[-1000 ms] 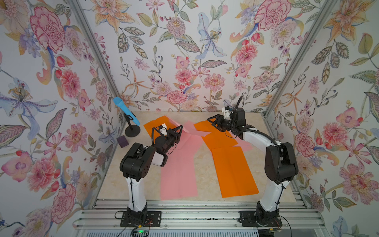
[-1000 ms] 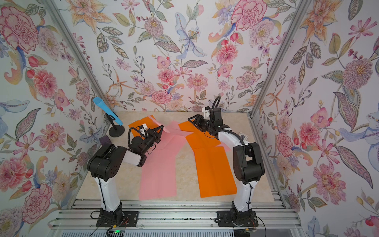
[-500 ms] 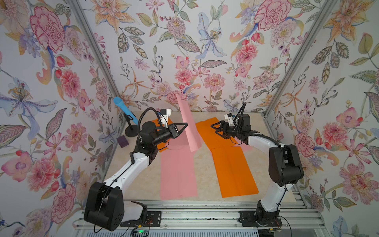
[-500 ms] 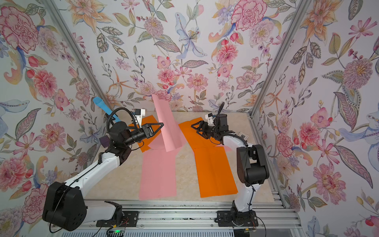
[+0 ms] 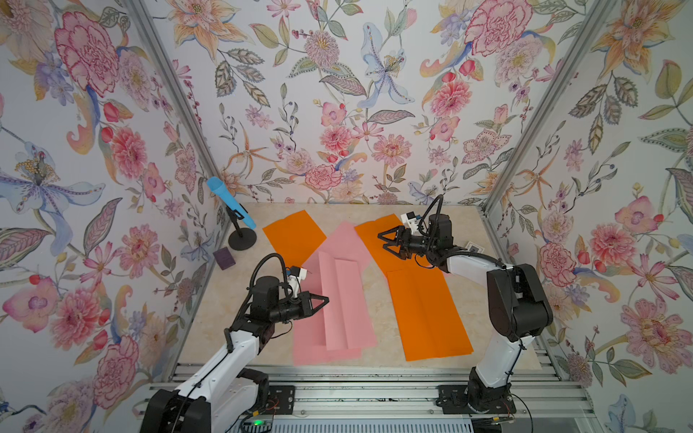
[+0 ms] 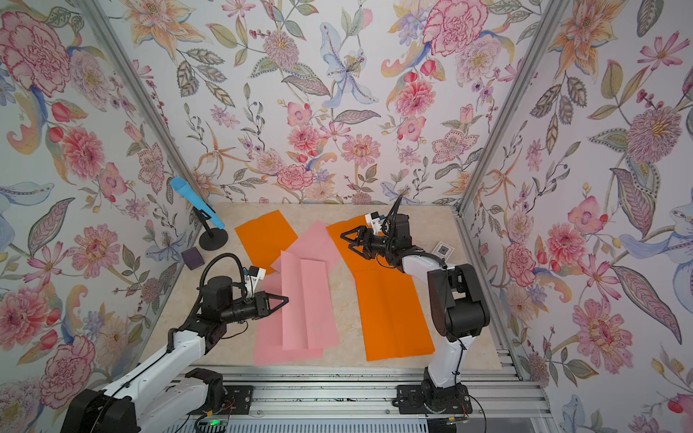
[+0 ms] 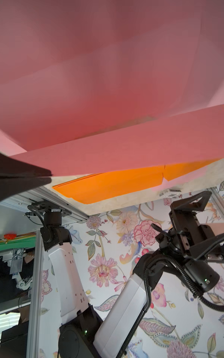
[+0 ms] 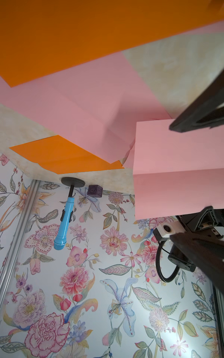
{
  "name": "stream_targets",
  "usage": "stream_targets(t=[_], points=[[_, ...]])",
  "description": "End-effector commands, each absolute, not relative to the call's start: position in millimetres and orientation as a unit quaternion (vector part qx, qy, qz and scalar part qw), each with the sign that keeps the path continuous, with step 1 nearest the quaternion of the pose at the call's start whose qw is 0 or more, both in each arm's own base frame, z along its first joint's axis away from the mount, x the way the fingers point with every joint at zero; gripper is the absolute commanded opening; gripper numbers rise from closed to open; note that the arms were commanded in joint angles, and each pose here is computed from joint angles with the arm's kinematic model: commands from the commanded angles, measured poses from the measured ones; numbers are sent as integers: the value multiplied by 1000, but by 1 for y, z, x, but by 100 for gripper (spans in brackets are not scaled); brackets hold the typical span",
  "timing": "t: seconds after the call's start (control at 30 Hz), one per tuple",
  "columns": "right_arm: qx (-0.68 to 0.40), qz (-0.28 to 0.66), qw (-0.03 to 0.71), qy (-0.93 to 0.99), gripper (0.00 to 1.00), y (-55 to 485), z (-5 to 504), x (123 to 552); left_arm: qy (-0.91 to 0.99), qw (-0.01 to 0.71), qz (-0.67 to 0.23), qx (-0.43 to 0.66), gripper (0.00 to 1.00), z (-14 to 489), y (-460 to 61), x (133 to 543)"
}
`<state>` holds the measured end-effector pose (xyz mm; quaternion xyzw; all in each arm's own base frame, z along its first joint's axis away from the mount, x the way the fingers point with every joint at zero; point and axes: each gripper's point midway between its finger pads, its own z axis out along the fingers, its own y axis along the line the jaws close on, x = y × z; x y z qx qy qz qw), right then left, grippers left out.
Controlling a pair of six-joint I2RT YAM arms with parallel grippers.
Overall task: Sort the scattered colored papers by color
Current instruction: Place the colored paper.
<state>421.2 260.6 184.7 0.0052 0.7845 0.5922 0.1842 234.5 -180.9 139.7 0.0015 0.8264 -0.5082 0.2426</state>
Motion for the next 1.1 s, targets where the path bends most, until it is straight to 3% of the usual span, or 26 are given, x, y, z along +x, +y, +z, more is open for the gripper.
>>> stream_targets(t=[0.0, 0.27, 0.5, 0.77, 1.07], points=[[-5, 602, 175, 779, 83, 267, 184, 411, 863, 235, -448, 2, 0, 120, -164, 233], [-40, 563, 140, 814, 83, 295, 154, 371, 911, 194, -362, -27, 0, 95, -143, 245], [-75, 488, 89, 865, 83, 325, 93, 321, 950, 158, -268, -18, 0, 81, -115, 255], [-84, 428, 84, 896, 83, 332, 65, 305, 967, 127, -219, -33, 0, 57, -100, 250], [-75, 388, 70, 916, 83, 330, 42, 289, 972, 122, -190, -60, 25, 50, -90, 250]])
